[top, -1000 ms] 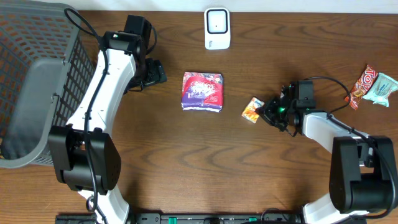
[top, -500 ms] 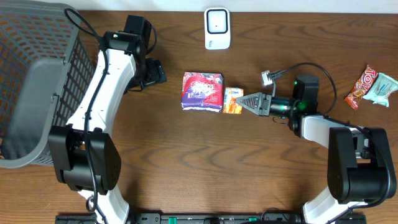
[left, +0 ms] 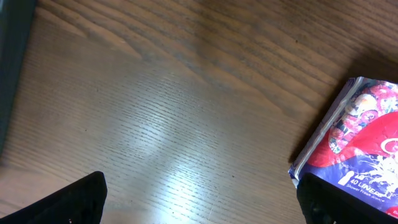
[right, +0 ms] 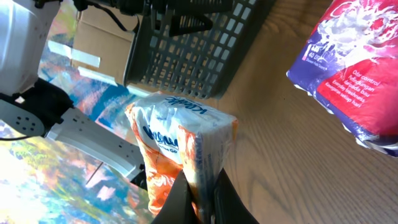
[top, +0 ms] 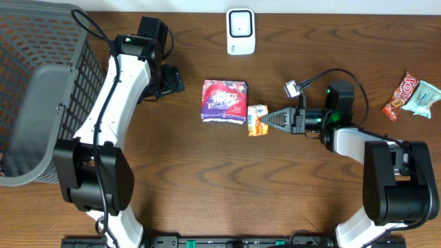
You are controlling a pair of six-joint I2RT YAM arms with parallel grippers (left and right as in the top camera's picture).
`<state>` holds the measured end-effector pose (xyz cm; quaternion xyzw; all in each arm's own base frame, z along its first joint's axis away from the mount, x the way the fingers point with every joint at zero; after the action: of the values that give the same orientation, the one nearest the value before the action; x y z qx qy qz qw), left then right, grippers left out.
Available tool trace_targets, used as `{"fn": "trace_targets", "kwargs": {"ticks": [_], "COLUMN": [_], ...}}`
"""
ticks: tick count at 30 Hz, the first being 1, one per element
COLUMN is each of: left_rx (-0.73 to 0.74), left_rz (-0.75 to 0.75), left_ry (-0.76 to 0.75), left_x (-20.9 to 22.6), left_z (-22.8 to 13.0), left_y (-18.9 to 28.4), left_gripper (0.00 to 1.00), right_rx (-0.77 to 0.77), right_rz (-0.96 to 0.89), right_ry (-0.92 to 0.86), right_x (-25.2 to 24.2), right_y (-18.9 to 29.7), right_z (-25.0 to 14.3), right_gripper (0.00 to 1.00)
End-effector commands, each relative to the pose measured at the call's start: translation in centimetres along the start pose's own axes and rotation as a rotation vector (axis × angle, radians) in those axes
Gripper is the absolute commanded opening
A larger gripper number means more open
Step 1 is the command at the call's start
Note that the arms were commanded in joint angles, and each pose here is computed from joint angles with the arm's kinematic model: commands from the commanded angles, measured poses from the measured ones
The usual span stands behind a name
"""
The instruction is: Scan the item barcode
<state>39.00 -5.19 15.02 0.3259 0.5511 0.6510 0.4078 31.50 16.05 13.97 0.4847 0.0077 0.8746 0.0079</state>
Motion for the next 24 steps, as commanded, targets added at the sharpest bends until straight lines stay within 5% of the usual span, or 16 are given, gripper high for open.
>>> {"fn": "trace_targets", "kwargs": {"ticks": [1,6,11,17,24], "left_rx": [-0.013,-0.013,-0.013,-0.013,-0.013], "left_rz": [0.007,0.007,0.007,0.007,0.007], "left_ry": [-0.001,-0.001,-0.001,-0.001,-0.001], "left_x": [0.4,0.4,0.4,0.4,0.4], "left_z": [0.2,0.2,0.2,0.2,0.2], "left_y": [0.4,0.4,0.4,0.4,0.4], "left_gripper": [0.98,0.98,0.98,0.98,0.98], "right_rx": [0.014,-0.099,-0.287,-0.484,-0.442], "right_rz": [0.028,-0.128,-0.180,-0.362,-1.094], "right_ry": [0.017,-0.294,-0.127,-0.129,-0.066], "right_x": [0.4,-2.0,-0.7,-2.3,-5.7], "right_y": [0.0,0.2,0.1,1.4,3.7], "right_z": [-0.2,1.5,7.3,14.0,17.8], "right_gripper": [0.01,0.01,0.01,0.02,0.01]}}
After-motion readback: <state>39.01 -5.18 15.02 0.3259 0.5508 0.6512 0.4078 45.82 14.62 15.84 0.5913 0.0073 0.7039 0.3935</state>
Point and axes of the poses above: each gripper's point midway between its finger pads, its own y axis back along the fingers, its own x axis along the line the jaws close on, z = x × y, the point moved 2 cm from there along y, back along the fingers, and after that the axes turned 7 degrees about y, right-handed, at the moved point
